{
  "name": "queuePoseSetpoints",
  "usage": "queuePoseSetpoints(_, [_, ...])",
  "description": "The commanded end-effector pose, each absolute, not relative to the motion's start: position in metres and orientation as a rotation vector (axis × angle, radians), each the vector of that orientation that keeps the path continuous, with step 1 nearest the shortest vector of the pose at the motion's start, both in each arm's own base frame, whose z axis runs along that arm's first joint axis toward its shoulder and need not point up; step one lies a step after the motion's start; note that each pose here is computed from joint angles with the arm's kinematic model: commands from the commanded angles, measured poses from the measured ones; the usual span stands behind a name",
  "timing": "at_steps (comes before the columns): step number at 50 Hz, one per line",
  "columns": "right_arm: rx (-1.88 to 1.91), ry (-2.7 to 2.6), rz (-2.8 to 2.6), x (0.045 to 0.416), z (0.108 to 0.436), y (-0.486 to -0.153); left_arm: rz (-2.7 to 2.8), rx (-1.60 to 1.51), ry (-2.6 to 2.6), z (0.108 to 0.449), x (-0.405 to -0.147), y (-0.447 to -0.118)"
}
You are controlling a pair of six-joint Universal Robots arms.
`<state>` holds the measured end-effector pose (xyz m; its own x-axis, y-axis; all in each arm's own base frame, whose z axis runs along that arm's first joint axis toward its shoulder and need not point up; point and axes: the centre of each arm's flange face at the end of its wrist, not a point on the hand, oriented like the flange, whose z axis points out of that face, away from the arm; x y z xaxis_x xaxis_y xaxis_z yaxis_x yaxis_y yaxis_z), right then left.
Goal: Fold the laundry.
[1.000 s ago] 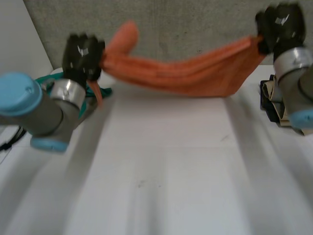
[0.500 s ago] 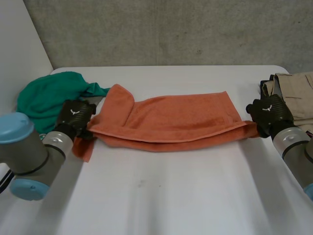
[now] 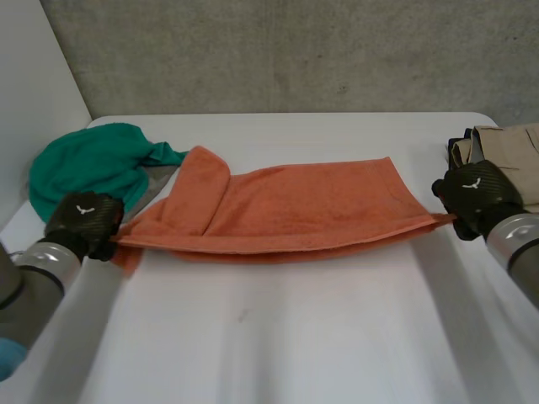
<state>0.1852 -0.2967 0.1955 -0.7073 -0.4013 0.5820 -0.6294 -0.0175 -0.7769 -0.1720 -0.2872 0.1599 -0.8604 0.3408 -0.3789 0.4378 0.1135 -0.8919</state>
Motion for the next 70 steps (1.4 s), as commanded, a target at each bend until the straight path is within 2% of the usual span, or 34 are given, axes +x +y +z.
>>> queuePoseSetpoints(1, [1.156,-2.022,1.656,0.163,0.253,-0.263,-1.939,0.835,2.186,0.214,-0.164,-0.255])
queuePoseSetpoints(4, [1.165,-1.957,1.598,0.151,0.281,-0.247,-2.01,0.835,2.114,0.243,-0.159,-0.241])
queuePoseSetpoints(8, [1.187,-1.905,1.528,0.14,0.301,-0.235,-2.066,0.836,2.051,0.27,-0.152,-0.228])
queuePoseSetpoints(11, [1.197,-1.904,1.495,0.136,0.304,-0.231,-2.11,0.861,2.012,0.284,-0.15,-0.22])
queuePoseSetpoints(16, [1.213,-1.939,1.467,0.136,0.297,-0.233,-2.135,0.936,2.031,0.279,-0.154,-0.218])
queuePoseSetpoints(19, [1.234,-1.981,1.451,0.139,0.286,-0.242,-2.094,0.96,2.097,0.262,-0.153,-0.232])
queuePoseSetpoints(24, [1.3,-2.035,1.489,0.166,0.254,-0.275,-2.028,1.104,2.063,0.237,-0.161,-0.263])
queuePoseSetpoints(26, [1.285,-2.036,1.505,0.172,0.249,-0.287,-2.018,1.183,1.992,0.227,-0.17,-0.287])
queuePoseSetpoints(30, [1.144,-1.995,1.551,0.177,0.253,-0.326,-2.046,1.21,1.878,0.227,-0.191,-0.33])
queuePoseSetpoints(32, [1.021,-1.918,1.627,0.176,0.268,-0.356,-2.078,1.181,1.825,0.236,-0.201,-0.347])
queuePoseSetpoints(34, [0.942,-1.847,1.709,0.178,0.283,-0.373,-2.16,1.119,1.697,0.262,-0.215,-0.372])
queuePoseSetpoints(36, [0.833,-1.705,1.876,0.187,0.314,-0.391,-2.229,1.037,1.6,0.285,-0.219,-0.388])
queuePoseSetpoints(37, [0.794,-1.65,1.939,0.189,0.327,-0.395,-2.323,0.944,1.503,0.311,-0.223,-0.401])
queuePoseSetpoints(38, [0.705,-1.548,2.055,0.19,0.35,-0.403,-2.377,0.888,1.447,0.326,-0.223,-0.406])
queuePoseSetpoints(40, [0.624,-1.445,2.164,0.191,0.371,-0.408,-2.556,0.704,1.268,0.372,-0.221,-0.414])
queuePoseSetpoints(43, [0.5,-1.272,2.33,0.192,0.4,-0.411,-2.73,0.504,1.07,0.411,-0.211,-0.418])
queuePoseSetpoints(47, [0.424,-1.16,2.419,0.192,0.414,-0.413,-2.85,0.366,0.939,0.428,-0.204,-0.419])
queuePoseSetpoints(50, [0.439,-1.184,2.411,0.194,0.409,-0.412,-2.836,0.375,0.987,0.42,-0.205,-0.421])
queuePoseSetpoints(54, [0.48,-1.278,2.364,0.194,0.39,-0.414,-2.783,0.406,1.148,0.39,-0.205,-0.425])
queuePoseSetpoints(60, [0.559,-1.433,2.275,0.195,0.349,-0.416,-2.675,0.482,1.429,0.324,-0.212,-0.421])
queuePoseSetpoints(65, [0.674,-1.646,2.127,0.198,0.288,-0.418,-2.56,0.559,1.65,0.269,-0.213,-0.406])
queuePoseSetpoints(70, [0.799,-1.872,1.921,0.196,0.23,-0.41,-2.406,0.679,1.902,0.208,-0.213,-0.376])
